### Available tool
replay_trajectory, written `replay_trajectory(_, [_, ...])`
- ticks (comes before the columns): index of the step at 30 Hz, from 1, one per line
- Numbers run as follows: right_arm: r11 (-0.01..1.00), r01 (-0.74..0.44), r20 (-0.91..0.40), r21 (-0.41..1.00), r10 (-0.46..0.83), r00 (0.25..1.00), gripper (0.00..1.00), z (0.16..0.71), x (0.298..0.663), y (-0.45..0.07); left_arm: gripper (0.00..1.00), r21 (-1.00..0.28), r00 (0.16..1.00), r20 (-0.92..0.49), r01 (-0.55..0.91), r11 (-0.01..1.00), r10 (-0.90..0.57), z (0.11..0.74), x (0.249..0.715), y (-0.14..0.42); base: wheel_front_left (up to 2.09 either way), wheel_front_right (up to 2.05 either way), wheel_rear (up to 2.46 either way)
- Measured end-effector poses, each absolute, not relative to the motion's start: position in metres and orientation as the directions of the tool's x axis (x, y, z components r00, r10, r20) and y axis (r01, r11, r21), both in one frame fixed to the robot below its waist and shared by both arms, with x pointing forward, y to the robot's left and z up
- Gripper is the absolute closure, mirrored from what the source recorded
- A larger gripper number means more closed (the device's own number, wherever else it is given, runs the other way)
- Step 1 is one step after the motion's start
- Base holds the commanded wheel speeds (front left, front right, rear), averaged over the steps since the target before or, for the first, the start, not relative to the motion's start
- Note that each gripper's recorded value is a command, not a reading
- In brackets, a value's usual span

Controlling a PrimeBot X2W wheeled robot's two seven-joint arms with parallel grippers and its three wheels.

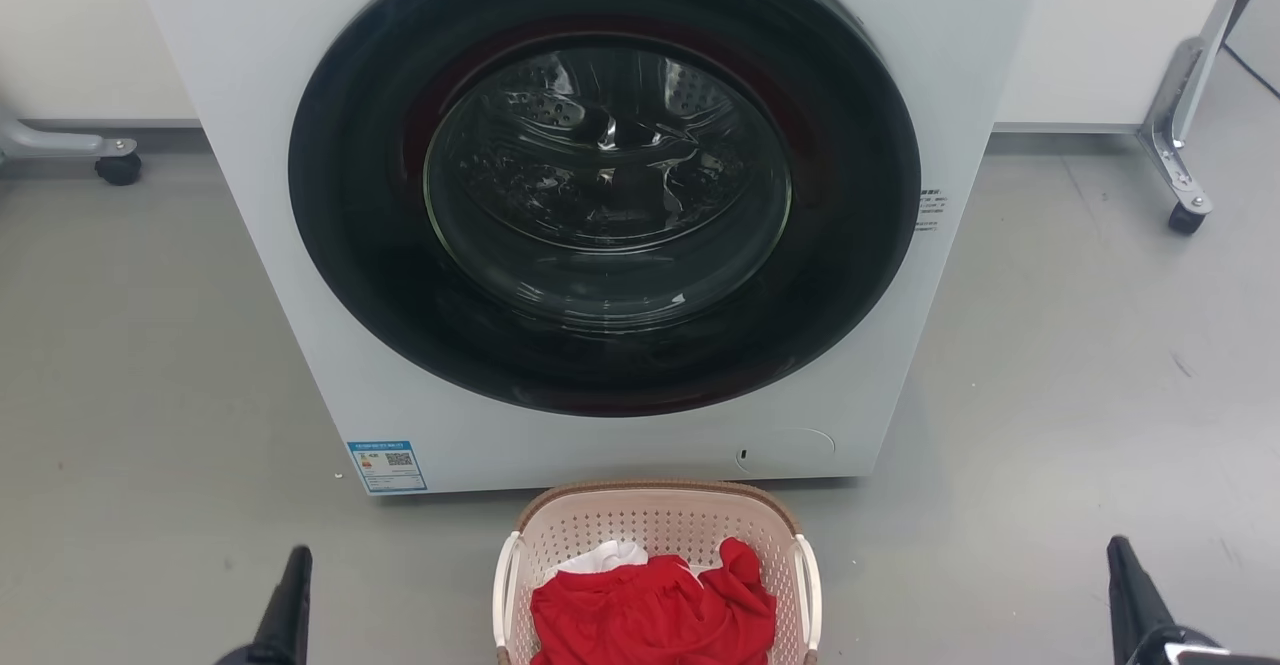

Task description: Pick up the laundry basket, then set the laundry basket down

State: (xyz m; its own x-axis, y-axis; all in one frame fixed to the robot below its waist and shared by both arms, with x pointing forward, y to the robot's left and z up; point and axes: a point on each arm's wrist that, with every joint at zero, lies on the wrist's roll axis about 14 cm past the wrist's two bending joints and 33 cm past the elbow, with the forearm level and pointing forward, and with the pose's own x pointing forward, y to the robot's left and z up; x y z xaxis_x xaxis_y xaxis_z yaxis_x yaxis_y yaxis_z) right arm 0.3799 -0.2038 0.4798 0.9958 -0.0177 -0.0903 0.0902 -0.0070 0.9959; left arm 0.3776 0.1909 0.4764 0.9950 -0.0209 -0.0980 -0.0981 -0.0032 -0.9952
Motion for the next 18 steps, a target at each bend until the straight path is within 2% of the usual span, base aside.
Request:
replay_trajectory(6, [-0.036,0.204,-0.205,0.978,-0.011,0.979,0.00,0.442,0.360,-0.196,0.00,-0.977,0.977,-0.213,-0.213,-0.021,-0.023,0.438,0.355,0.187,0.00,0.00,0.00])
replay_trajectory(12, [-0.024,0.208,-0.208,0.978,0.001,0.978,0.00,0.441,0.360,-0.188,0.00,-0.975,0.975,-0.220,-0.220,-0.006,-0.031,0.437,0.355,0.180,0.00,0.00,0.00])
replay_trajectory(18, [0.015,0.219,-0.219,0.976,0.008,0.976,0.00,0.440,0.360,-0.182,0.00,-0.971,0.972,-0.234,-0.232,0.054,-0.031,0.436,0.355,0.177,0.00,0.00,0.00])
